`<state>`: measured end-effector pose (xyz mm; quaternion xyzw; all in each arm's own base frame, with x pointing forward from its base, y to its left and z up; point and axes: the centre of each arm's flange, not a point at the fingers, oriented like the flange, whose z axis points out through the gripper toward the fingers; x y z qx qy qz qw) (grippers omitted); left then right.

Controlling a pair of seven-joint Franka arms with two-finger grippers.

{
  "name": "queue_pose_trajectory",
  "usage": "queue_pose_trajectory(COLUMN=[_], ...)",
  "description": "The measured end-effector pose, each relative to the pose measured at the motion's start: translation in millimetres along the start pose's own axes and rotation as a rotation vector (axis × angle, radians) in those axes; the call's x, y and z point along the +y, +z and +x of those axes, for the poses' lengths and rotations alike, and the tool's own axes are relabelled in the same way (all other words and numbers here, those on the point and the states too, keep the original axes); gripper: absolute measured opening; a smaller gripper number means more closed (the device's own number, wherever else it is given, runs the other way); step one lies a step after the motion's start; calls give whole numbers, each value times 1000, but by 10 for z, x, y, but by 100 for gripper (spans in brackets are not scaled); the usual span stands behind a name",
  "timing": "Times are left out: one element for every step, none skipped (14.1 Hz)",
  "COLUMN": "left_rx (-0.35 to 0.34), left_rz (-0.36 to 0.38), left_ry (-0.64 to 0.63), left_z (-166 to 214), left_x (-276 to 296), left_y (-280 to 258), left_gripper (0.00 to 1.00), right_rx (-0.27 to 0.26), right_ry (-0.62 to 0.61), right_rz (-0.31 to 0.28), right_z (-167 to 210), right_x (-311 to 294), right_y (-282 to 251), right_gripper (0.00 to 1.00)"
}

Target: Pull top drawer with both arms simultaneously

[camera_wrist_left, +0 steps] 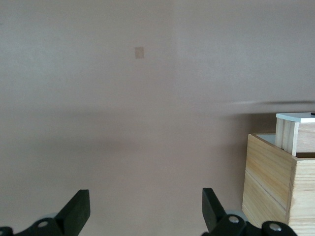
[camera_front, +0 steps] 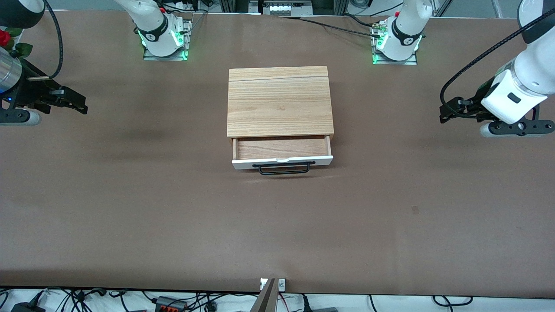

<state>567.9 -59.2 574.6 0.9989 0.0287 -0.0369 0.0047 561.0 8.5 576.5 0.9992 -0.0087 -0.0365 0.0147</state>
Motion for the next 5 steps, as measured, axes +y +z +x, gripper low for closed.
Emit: queue_pose_trajectory(left_rx=[6, 13, 17, 19, 20], left_rz=[-1, -2, -2, -3, -3], left_ry=[-2, -2, -2, -3, -4], left_z=[-6, -1, 4, 7, 8], left_x=[10, 20, 24, 25, 25], left_y=[1, 2, 5, 8, 10], left_gripper=[100, 100, 100, 100, 100], right_rx=[-7, -13, -15, -16, -16], right_ry=[28, 49, 60, 66, 70], right_rz=[0, -1, -1, -1, -1], right_z=[0, 2, 5, 5, 5], right_x=[5, 8, 13, 17, 20], right_y=[16, 29, 37, 39, 40], right_gripper=[100, 100, 100, 100, 100])
